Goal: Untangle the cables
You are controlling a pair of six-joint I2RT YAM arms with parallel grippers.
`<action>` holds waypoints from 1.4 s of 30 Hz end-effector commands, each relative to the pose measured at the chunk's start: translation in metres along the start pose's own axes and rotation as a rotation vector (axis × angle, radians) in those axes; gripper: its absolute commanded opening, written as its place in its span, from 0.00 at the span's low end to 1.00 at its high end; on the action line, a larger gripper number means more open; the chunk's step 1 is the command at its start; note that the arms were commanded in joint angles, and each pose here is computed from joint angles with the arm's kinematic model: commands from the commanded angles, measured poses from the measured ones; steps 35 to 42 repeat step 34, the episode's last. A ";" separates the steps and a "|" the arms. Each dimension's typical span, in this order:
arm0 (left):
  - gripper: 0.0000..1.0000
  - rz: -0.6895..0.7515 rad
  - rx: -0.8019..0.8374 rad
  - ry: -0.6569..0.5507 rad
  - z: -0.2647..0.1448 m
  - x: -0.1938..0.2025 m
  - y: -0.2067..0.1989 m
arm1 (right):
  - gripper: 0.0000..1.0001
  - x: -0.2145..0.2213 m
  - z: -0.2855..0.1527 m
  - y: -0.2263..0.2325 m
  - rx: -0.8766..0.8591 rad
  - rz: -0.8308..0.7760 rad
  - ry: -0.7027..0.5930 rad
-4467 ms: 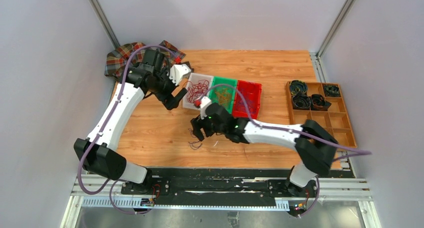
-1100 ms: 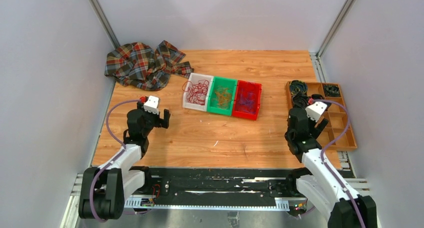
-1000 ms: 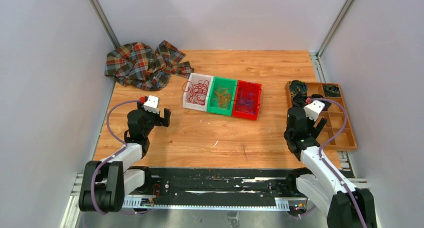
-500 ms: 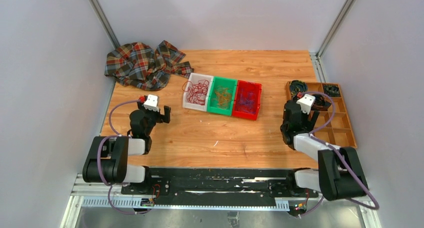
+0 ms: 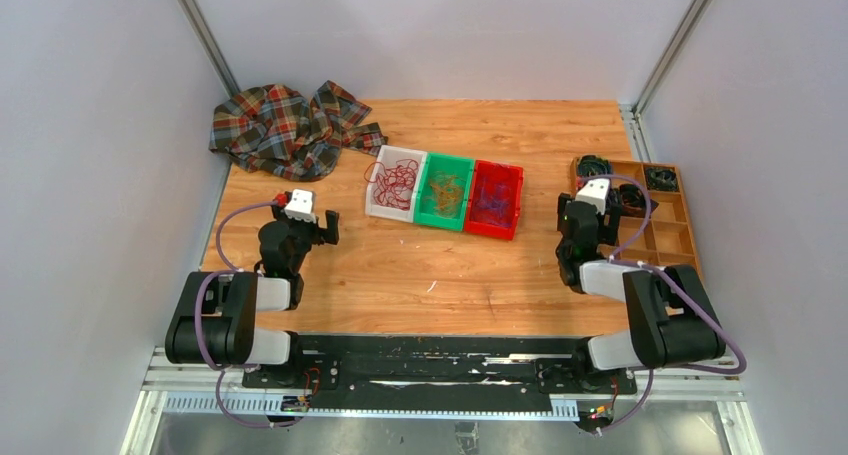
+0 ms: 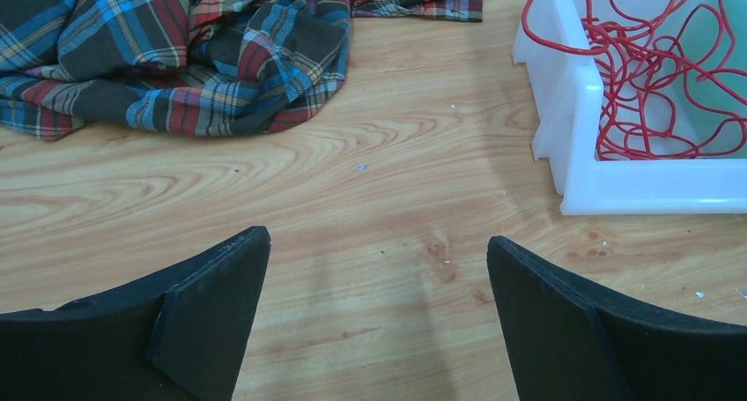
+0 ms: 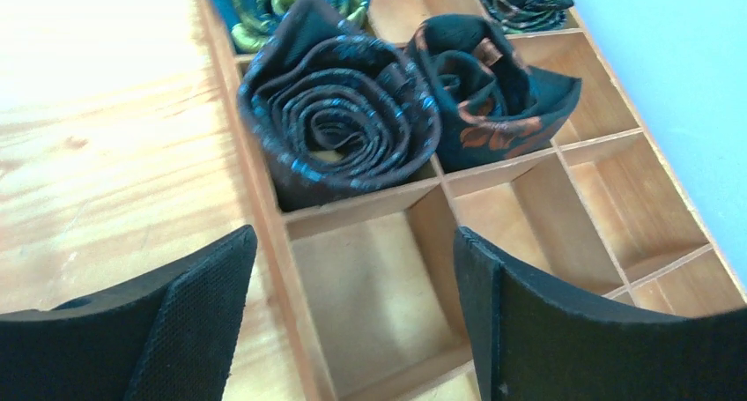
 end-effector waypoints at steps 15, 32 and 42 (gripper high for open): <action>0.98 -0.034 -0.163 0.007 0.006 -0.008 0.016 | 0.86 0.016 -0.008 0.013 -0.398 -0.001 -0.042; 0.98 -0.035 -0.161 0.003 0.005 -0.008 0.016 | 0.86 0.015 -0.006 0.014 -0.408 0.002 -0.039; 0.98 -0.035 -0.161 0.003 0.005 -0.008 0.016 | 0.86 0.015 -0.007 0.014 -0.408 0.002 -0.040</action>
Point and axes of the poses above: each gripper's point midway between its finger pads, its own z axis out along the fingers, its own y axis along the line the jaws close on, x = y × z, the point moved 7 cm from there along -z, back along the fingers, and after that the axes turned 9 degrees about z, right-handed, at the moved point
